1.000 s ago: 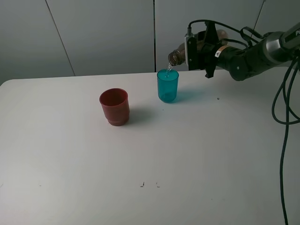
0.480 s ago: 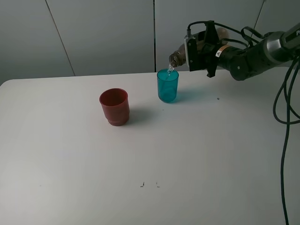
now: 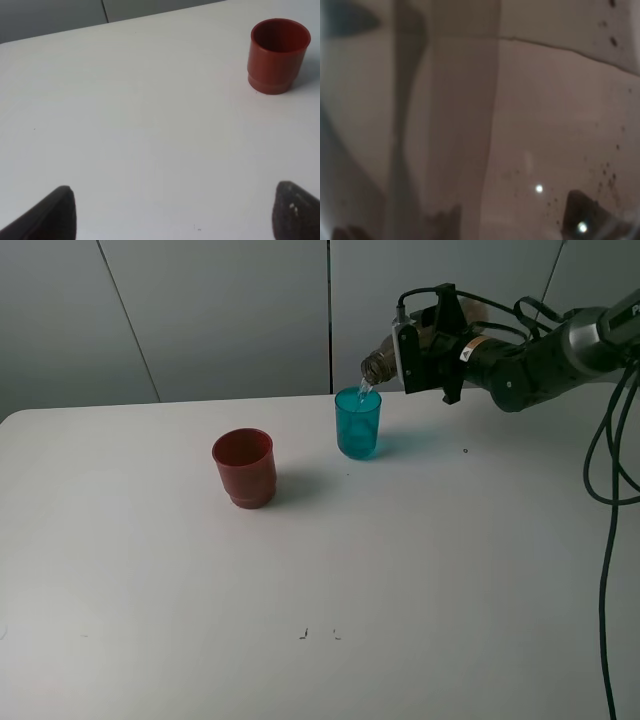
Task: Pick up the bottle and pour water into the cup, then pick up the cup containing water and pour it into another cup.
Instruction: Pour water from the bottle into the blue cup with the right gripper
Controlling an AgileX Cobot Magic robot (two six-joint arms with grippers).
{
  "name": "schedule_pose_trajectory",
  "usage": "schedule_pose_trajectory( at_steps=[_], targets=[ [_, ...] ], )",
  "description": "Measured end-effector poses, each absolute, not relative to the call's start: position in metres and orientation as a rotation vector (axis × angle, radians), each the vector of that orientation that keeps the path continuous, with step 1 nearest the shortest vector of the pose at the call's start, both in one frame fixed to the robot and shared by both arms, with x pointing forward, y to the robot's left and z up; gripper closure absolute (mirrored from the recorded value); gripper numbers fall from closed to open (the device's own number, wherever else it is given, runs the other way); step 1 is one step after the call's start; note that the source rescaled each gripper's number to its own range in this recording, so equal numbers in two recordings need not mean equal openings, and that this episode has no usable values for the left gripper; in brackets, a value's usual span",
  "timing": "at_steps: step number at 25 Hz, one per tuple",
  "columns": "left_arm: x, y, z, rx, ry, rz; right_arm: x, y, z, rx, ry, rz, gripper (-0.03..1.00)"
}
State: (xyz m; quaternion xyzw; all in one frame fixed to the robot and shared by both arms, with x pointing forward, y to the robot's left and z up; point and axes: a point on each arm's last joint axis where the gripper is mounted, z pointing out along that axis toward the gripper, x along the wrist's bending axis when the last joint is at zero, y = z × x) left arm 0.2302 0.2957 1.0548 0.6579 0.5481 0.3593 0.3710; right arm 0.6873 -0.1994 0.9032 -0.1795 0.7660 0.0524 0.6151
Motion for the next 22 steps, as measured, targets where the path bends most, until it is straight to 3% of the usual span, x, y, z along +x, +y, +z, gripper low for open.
schedule_pose_trajectory(
  at_steps=[22],
  targets=[
    [0.2302, 0.2957, 1.0548, 1.687, 1.406, 0.921, 0.6875, -0.1992, 0.9041, -0.46, 1.742, 0.083, 0.94]
  ],
)
